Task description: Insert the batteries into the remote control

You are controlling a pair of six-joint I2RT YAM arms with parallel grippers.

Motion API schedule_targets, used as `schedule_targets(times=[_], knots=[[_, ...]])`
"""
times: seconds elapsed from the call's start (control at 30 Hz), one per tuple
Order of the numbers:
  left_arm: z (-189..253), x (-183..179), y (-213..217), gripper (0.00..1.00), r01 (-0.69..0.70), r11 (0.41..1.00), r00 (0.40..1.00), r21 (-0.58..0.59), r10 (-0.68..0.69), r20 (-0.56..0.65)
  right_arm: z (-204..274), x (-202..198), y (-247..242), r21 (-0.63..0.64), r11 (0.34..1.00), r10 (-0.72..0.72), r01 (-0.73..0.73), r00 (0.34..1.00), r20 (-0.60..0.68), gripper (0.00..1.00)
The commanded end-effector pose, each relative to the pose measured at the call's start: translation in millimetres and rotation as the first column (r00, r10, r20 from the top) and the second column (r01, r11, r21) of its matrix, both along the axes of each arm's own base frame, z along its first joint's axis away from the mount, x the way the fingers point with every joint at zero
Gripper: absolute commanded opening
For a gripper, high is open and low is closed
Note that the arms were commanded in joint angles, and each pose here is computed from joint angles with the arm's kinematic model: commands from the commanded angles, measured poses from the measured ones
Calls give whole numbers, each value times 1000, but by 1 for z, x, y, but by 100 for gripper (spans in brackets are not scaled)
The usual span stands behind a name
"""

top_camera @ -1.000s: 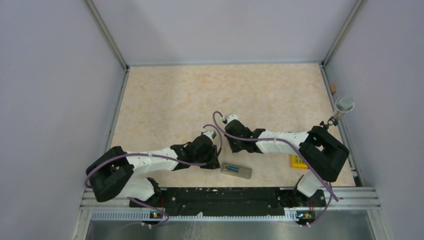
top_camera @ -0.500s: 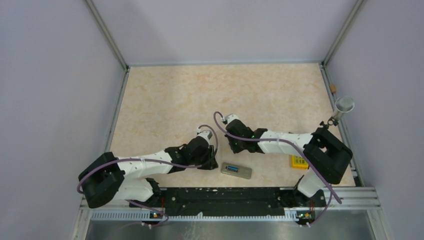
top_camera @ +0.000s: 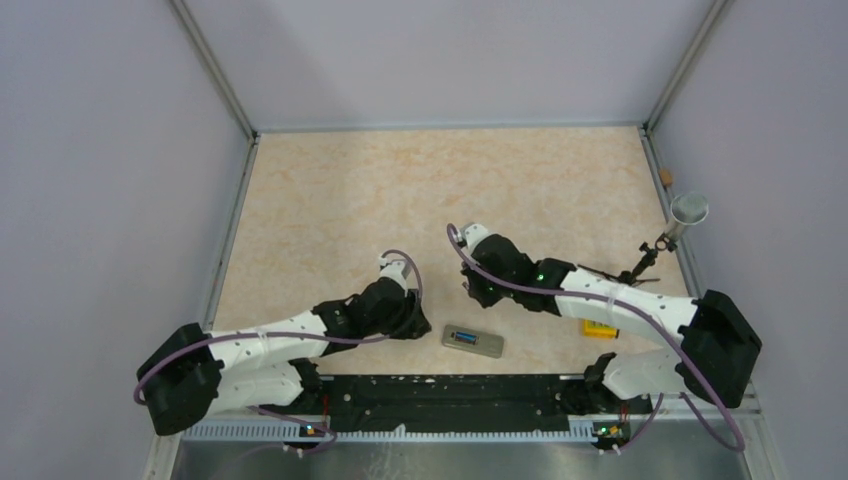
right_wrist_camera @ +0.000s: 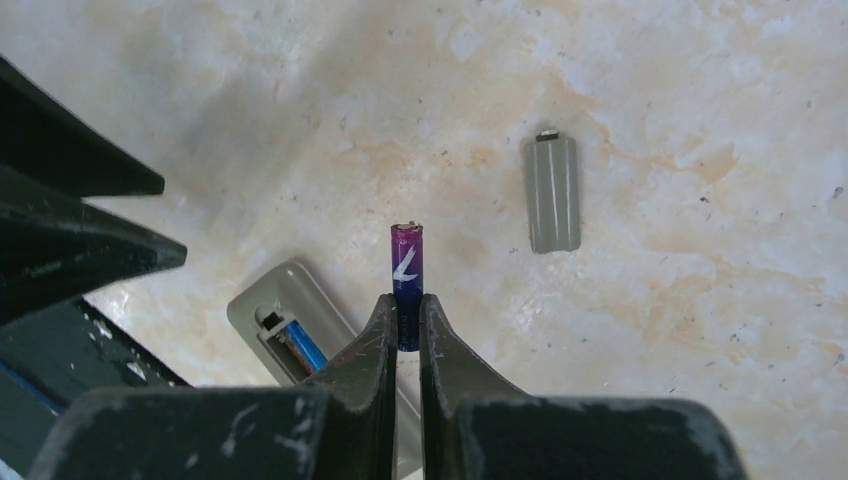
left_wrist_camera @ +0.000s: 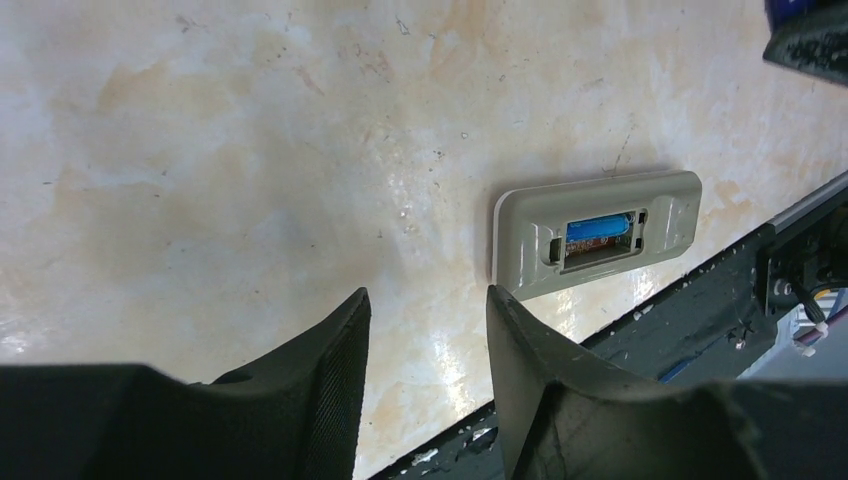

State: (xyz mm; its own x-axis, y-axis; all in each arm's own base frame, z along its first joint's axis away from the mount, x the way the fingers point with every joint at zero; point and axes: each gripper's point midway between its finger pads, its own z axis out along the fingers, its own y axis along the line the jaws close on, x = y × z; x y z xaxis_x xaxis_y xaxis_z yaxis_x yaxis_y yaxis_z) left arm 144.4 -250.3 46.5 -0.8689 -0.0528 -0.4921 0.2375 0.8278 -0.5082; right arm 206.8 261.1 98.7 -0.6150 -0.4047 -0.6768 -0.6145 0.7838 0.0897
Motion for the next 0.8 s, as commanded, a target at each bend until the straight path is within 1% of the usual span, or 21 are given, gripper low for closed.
schedule_targets(times=[0.0,0.1,0.17,0.3,0.47,0.67,0.77], knots=[[9,9,8,49,-52,998,997,-20,53,55,2,-24,-6,-31,991,130,-130,991,0,0],[14,10,11,52,-57,998,996,-34,60,73,4,-39,-2,-45,971,235,-235,972,-2,0],[18,11,13,52,-63,997,994,-44,67,83,3,-49,-2,-84,946,315,-313,949,7,0],[24,11,17,53,-74,996,992,-58,80,98,4,-62,6,-92,903,424,-420,906,19,0],[29,10,25,55,-96,992,988,-88,105,110,1,-65,9,-119,882,456,-455,890,-22,0],[37,11,33,56,-121,985,980,-124,139,143,-13,-69,3,-227,846,466,-483,876,-127,0],[38,12,36,57,-128,983,977,-133,148,154,-17,-74,7,-232,828,489,-510,860,-145,0]])
